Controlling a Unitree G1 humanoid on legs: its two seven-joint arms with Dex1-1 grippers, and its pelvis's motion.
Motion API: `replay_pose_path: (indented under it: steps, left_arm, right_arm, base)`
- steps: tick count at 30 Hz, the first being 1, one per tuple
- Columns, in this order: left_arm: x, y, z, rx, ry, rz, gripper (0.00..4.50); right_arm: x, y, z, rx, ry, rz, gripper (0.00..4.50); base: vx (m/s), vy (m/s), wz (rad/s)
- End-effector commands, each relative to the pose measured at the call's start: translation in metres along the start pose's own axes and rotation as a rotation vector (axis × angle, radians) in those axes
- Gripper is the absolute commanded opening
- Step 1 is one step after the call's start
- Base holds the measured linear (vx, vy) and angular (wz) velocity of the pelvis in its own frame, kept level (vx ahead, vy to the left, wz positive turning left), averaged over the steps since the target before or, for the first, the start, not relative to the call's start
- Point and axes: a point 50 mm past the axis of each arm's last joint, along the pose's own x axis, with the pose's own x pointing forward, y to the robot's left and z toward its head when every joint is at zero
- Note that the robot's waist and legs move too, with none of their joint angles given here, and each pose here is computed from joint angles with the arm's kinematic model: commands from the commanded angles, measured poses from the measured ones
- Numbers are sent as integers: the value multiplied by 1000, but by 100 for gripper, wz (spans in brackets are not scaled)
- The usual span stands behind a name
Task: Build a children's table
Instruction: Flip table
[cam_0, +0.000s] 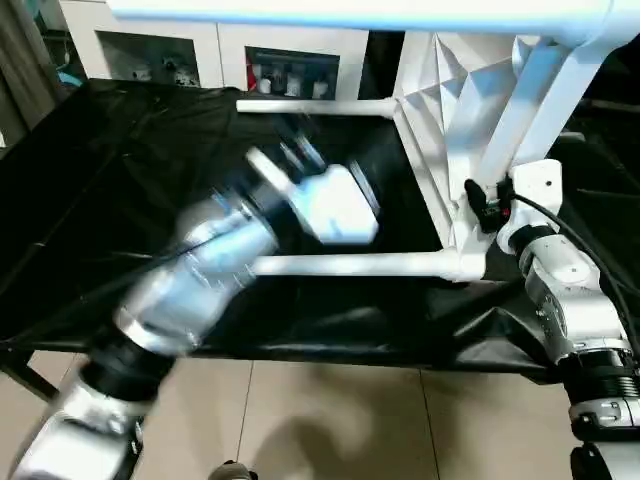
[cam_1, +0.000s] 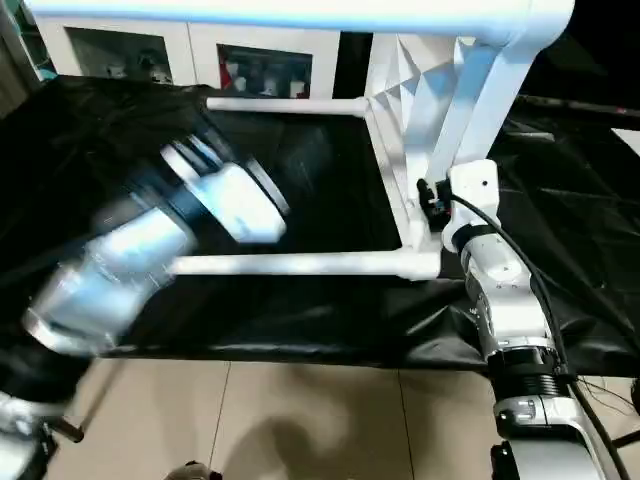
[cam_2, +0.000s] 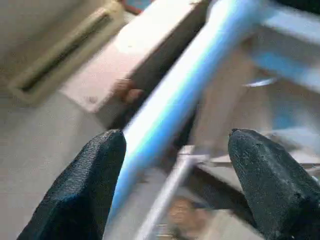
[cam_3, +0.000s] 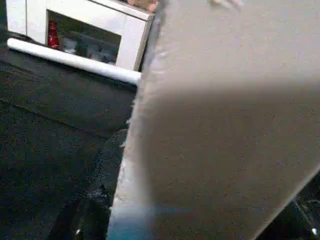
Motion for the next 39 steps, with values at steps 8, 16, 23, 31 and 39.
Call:
replay_pose_path:
  steps: [8,16,23,31,39]
  left_arm:
    - [17,42,-20,149,89,224,377]
    - [18,49,-54,218,293,203,377]
    - [11,33,-47,183,220,115,377]
    - [7,20,-61,194,260,-8,377]
    - [2,15,-63,171,275,-36,377]
  right_arm:
    - [4,0,6,-48,-47,21,209]
    - [5,1,8,-58,-65,33,207]
    - [5,0,8,-64,-73,32,206]
    - [6,2,9,-73,-79,39,205]
    - [4,1,7,-72,-78,35,204]
  base:
    - [0,0,0]
    - [0,0,0]
    - [0,0,0]
    - [0,0,0]
    - [0,0,0]
